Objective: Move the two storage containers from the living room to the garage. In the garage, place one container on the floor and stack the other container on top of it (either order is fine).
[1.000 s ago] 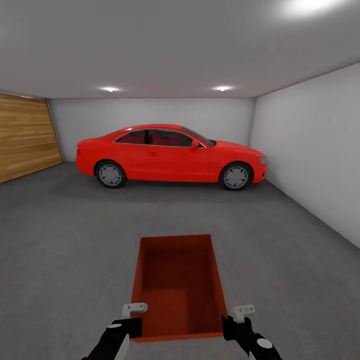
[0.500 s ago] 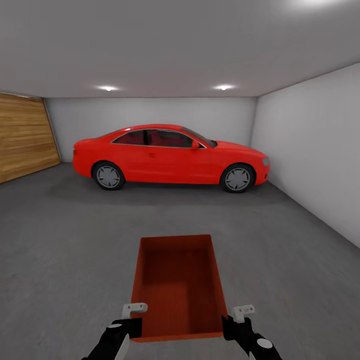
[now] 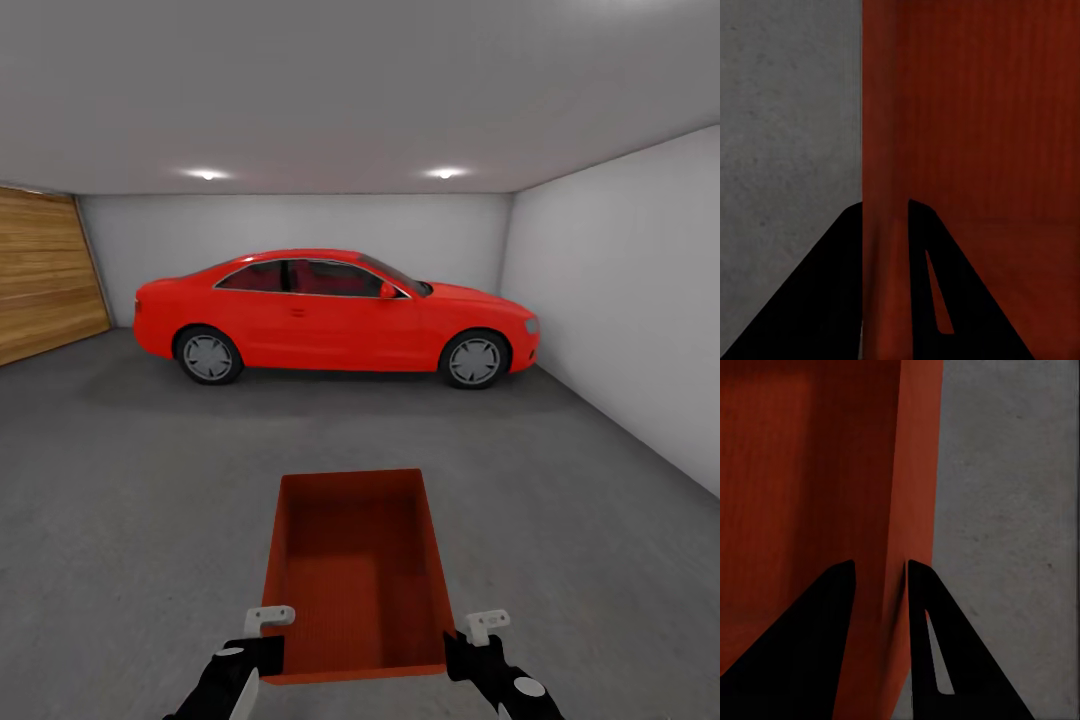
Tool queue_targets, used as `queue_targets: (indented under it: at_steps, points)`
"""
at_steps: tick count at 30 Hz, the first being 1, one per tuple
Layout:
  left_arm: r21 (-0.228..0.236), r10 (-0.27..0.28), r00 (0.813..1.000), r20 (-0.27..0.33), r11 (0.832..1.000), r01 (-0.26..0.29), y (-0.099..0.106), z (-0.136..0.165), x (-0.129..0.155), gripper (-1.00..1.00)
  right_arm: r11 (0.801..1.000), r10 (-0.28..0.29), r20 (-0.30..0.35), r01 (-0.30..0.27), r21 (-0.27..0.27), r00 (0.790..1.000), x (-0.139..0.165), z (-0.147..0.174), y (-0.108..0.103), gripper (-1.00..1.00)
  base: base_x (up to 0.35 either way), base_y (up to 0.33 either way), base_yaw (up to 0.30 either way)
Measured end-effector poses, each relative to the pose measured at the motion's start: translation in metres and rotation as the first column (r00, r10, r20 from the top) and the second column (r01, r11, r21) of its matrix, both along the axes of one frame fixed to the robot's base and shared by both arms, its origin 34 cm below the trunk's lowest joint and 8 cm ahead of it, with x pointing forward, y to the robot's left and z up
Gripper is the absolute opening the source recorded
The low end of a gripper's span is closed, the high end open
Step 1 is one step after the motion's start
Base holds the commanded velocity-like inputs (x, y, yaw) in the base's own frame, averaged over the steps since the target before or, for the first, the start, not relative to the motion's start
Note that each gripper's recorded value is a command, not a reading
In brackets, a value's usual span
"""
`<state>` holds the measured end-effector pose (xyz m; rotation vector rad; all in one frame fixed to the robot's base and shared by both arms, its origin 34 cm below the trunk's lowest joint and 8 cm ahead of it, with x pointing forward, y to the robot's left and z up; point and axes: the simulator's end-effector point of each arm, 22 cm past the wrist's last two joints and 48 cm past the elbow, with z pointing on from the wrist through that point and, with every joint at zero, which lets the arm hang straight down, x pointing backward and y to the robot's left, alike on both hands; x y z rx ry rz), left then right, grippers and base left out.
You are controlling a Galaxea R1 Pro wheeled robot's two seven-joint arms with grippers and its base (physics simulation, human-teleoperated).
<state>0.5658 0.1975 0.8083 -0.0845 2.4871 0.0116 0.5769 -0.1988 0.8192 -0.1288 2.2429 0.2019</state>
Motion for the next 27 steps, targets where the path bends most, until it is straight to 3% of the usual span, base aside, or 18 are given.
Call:
queue_targets:
  at_steps: [27]
  points:
    - [0.0, 0.0, 1.0, -0.001, 1.0, 0.0, 0.0, 0.0, -0.0002, -1.0, 1.0, 0.0, -0.001, 0.0, 0.0, 1.0, -0.0002, 0.0, 0.0, -1.0, 0.027, 0.0, -0.291]
